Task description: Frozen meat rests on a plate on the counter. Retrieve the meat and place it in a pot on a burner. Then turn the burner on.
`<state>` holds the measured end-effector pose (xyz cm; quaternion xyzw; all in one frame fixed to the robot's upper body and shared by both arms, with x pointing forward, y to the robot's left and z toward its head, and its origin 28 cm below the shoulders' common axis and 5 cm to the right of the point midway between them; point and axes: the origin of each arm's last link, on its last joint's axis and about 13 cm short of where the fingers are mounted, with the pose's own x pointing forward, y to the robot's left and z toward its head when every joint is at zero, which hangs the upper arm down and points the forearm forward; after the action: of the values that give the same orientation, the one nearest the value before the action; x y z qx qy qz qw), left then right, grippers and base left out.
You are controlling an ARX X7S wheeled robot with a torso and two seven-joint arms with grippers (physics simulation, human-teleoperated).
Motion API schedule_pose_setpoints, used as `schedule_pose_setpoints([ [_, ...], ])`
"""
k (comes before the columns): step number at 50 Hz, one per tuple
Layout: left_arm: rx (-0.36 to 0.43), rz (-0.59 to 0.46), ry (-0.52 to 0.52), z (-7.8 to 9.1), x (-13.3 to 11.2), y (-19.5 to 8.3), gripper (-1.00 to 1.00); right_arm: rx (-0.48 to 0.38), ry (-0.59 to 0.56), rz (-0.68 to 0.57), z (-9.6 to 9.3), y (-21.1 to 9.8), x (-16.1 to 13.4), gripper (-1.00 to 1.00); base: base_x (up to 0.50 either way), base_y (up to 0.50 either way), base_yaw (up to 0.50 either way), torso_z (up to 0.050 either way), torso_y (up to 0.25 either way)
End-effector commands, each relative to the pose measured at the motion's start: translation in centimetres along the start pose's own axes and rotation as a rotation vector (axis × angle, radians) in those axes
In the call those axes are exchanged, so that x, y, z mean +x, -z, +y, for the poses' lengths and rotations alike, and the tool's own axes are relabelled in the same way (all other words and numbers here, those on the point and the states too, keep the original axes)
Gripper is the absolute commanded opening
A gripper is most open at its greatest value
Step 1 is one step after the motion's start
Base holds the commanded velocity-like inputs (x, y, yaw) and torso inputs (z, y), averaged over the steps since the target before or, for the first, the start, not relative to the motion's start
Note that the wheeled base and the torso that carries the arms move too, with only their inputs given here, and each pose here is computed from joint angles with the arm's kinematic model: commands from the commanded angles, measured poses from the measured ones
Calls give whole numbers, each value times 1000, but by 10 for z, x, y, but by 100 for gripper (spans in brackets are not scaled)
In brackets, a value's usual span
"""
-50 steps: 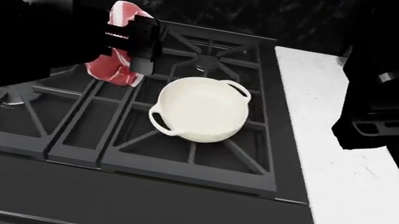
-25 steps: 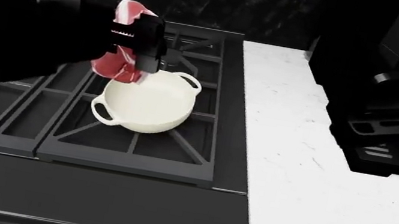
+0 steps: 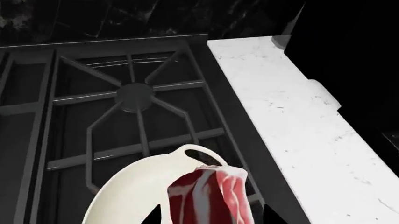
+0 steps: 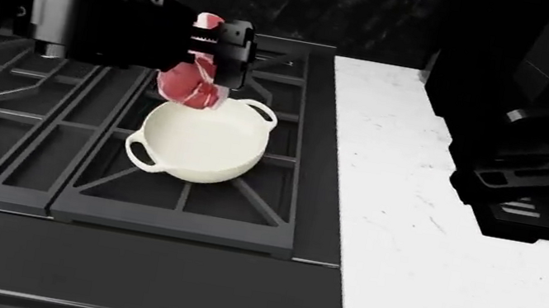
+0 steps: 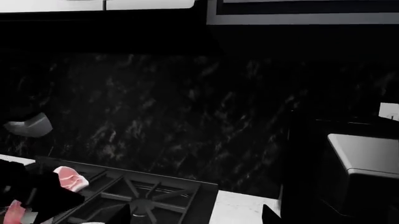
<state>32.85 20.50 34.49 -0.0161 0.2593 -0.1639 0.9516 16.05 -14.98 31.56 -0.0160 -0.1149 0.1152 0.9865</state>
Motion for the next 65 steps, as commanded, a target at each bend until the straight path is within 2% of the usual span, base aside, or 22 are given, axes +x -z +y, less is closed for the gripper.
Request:
schedule_pose_setpoints([
  [1, 24, 82, 8, 2, 20, -2, -100, 11, 5, 6, -4, 5, 0, 100, 0, 0, 0, 0, 0],
  [14, 55, 148, 22, 1, 38, 5, -100, 19, 9, 9, -7, 8, -1, 100, 0, 0, 0, 0, 1],
  [65, 84, 218, -13, 9, 68, 23, -100, 33, 19, 31, -10, 21, 8, 100, 0, 0, 0, 0, 0],
])
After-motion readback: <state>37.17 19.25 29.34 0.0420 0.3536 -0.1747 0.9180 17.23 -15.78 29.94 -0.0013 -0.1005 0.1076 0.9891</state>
